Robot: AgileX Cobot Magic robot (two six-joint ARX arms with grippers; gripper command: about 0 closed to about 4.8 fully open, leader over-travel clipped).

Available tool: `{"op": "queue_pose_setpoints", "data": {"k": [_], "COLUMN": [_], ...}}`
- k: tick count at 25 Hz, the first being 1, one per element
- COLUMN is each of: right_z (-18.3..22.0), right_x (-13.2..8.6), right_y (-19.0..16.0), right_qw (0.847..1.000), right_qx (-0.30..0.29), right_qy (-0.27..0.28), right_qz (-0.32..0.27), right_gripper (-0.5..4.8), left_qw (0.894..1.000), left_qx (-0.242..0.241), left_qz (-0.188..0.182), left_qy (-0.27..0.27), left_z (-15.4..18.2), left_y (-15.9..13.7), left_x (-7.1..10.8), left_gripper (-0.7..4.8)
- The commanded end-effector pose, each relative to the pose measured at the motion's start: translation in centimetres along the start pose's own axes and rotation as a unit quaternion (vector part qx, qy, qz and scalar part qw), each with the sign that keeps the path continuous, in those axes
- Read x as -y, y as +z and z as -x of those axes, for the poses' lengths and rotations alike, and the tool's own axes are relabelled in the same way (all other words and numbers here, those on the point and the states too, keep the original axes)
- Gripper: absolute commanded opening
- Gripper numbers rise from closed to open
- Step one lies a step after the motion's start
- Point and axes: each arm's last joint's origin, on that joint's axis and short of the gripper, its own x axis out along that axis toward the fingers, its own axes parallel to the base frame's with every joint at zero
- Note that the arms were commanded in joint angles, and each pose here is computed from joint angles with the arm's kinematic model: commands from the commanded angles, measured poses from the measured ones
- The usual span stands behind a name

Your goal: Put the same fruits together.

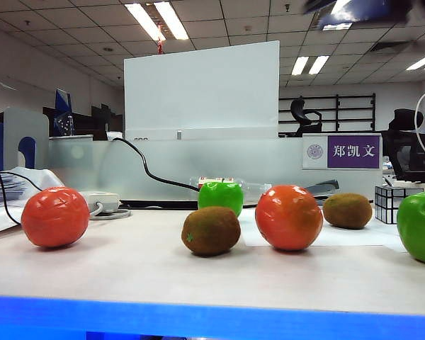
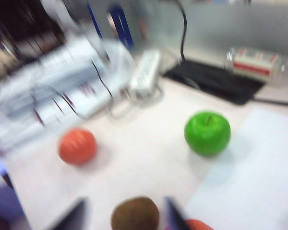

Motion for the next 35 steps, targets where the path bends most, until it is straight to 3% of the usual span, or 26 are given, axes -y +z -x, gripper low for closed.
{"op": "queue_pose_setpoints", "data": {"k": [1, 4, 6, 8, 13, 17, 27, 35], "right_z": [-2.0, -3.5, -4.2, -4.6, -5.4, -6.0, -8.2, -8.9], "right_x": [-1.0, -1.5, -1.2, -1.0, -0.5, -0.2, 0.8, 1.2], "right_y": [0.0, -0.3, -0.6, -0.9, -1.8, -2.7, -5.7, -6.4], "right_qw": [0.999, 0.998, 0.998, 0.997, 0.993, 0.99, 0.974, 0.969], "right_qx": [-0.019, -0.038, -0.047, -0.057, -0.091, -0.123, -0.214, -0.228], "right_qy": [-0.003, -0.003, -0.015, -0.031, -0.048, -0.055, -0.059, -0.082], "right_qz": [0.044, 0.047, 0.045, 0.043, 0.059, 0.053, 0.041, 0.048], "right_gripper": [3.07, 3.19, 3.73, 4.79, 4.79, 4.79, 4.79, 4.79], "left_qw": [1.0, 1.0, 1.0, 1.0, 1.0, 1.0, 1.0, 1.0], "left_qx": [-0.002, -0.003, -0.003, -0.005, -0.005, -0.003, -0.003, -0.003], "left_qz": [-0.007, -0.007, -0.007, -0.007, -0.01, -0.013, -0.012, -0.012], "left_qy": [-0.013, -0.014, -0.014, -0.016, -0.017, -0.018, -0.018, -0.018], "left_z": [0.0, 0.0, 0.0, 0.0, 0.0, 0.0, 0.0, 0.0], "left_y": [0.1, 0.1, 0.1, 0.1, 0.1, 0.2, 0.2, 0.2], "left_x": [0.2, 0.2, 0.2, 0.2, 0.2, 0.2, 0.2, 0.2], "left_gripper": [0.72, 0.77, 0.86, 0.86, 0.95, 1.58, 1.61, 1.61]}}
